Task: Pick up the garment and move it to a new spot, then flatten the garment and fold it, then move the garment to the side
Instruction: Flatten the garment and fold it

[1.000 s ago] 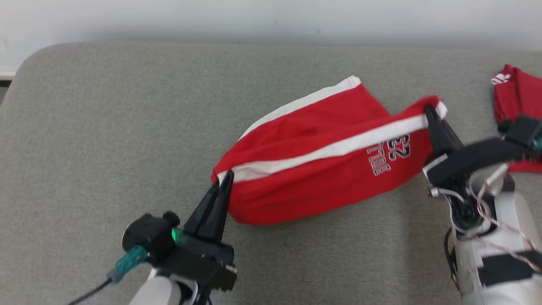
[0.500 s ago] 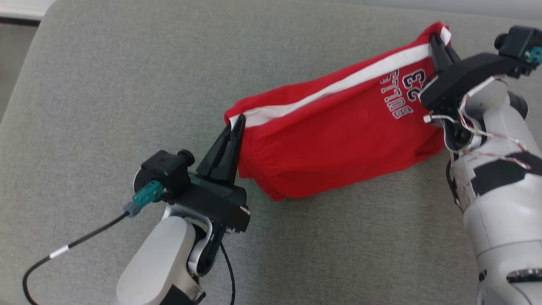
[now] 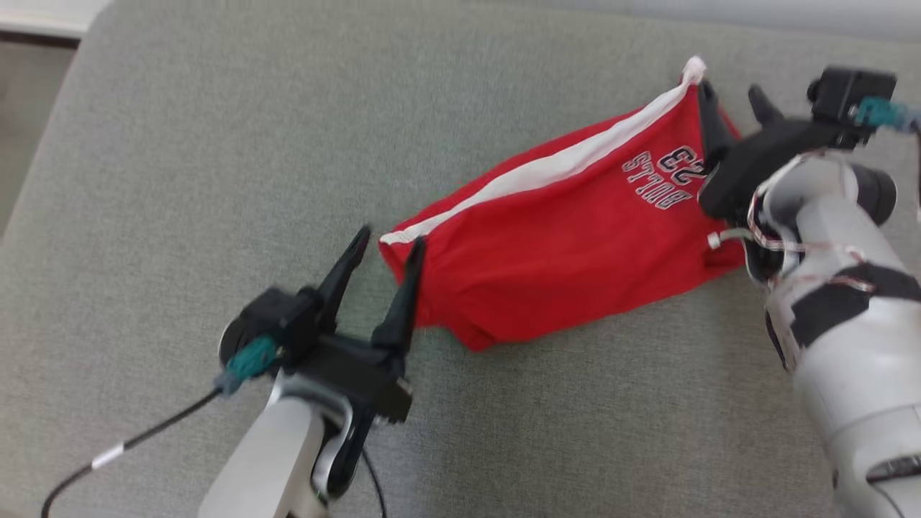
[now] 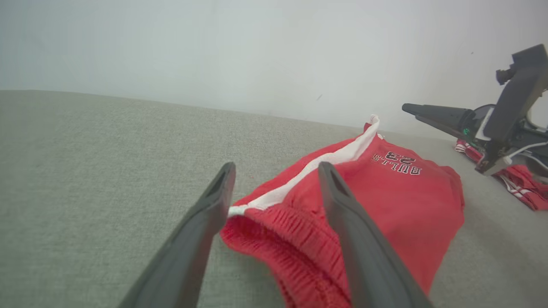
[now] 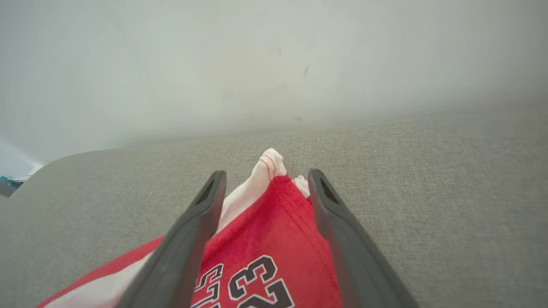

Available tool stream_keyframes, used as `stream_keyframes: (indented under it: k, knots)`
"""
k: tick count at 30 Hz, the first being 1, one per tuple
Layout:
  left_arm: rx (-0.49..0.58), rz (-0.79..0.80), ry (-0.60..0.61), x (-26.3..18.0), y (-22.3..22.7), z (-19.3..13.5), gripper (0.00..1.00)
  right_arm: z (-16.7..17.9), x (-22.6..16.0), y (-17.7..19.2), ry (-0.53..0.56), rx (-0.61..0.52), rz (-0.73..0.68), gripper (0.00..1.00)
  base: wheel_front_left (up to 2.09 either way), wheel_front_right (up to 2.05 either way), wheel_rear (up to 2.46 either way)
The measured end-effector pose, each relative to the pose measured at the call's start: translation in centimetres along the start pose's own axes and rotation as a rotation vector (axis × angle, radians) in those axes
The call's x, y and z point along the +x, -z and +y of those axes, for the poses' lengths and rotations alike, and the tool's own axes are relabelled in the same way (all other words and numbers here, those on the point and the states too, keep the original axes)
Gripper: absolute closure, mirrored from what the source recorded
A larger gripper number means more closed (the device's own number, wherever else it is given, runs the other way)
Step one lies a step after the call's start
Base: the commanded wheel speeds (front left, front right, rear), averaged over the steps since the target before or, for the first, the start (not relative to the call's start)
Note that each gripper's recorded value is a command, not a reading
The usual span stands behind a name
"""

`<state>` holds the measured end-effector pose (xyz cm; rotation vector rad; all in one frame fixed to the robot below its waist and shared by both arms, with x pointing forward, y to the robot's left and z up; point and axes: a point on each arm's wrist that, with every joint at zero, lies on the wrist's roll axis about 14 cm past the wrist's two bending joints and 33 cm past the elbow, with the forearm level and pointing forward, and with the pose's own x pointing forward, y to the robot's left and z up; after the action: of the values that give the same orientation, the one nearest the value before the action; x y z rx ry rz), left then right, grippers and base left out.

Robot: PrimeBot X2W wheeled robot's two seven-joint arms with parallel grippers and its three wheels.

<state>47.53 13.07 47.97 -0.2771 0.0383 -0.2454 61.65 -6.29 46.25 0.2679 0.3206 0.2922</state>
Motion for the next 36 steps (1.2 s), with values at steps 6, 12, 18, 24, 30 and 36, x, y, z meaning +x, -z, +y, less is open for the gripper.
stream_keyframes:
  k: [6,12,18,24,30,36]
  knots:
    - [-0.011,-0.038,-0.089,-3.6,-0.8,1.7,0.00,-2.2,-3.2,0.7,0.018,-0.127,0.020,0.00,0.00,0.00,0.00]
    - [0.058,-0.189,-0.216,-7.9,-5.3,4.3,0.00,-4.3,-5.9,1.6,0.049,-0.162,0.053,0.00,0.00,0.00,0.00]
    - [0.142,-0.246,-0.310,-10.9,-7.3,6.1,0.00,-4.6,-5.8,3.2,0.057,-0.159,0.102,0.00,0.00,0.00,0.00]
    - [0.163,-0.215,-0.373,-12.9,-6.4,7.4,0.00,-5.4,-5.6,5.5,0.086,-0.135,0.170,0.00,0.00,0.00,0.00]
    - [0.149,-0.192,-0.385,-13.3,-5.6,7.4,0.00,-4.8,-5.1,7.0,0.085,-0.115,0.213,1.00,0.00,0.00,0.00]
    - [0.142,-0.191,-0.378,-13.5,-5.5,7.0,0.00,-4.5,-5.5,5.8,0.087,-0.087,0.153,1.00,0.00,0.00,0.00]
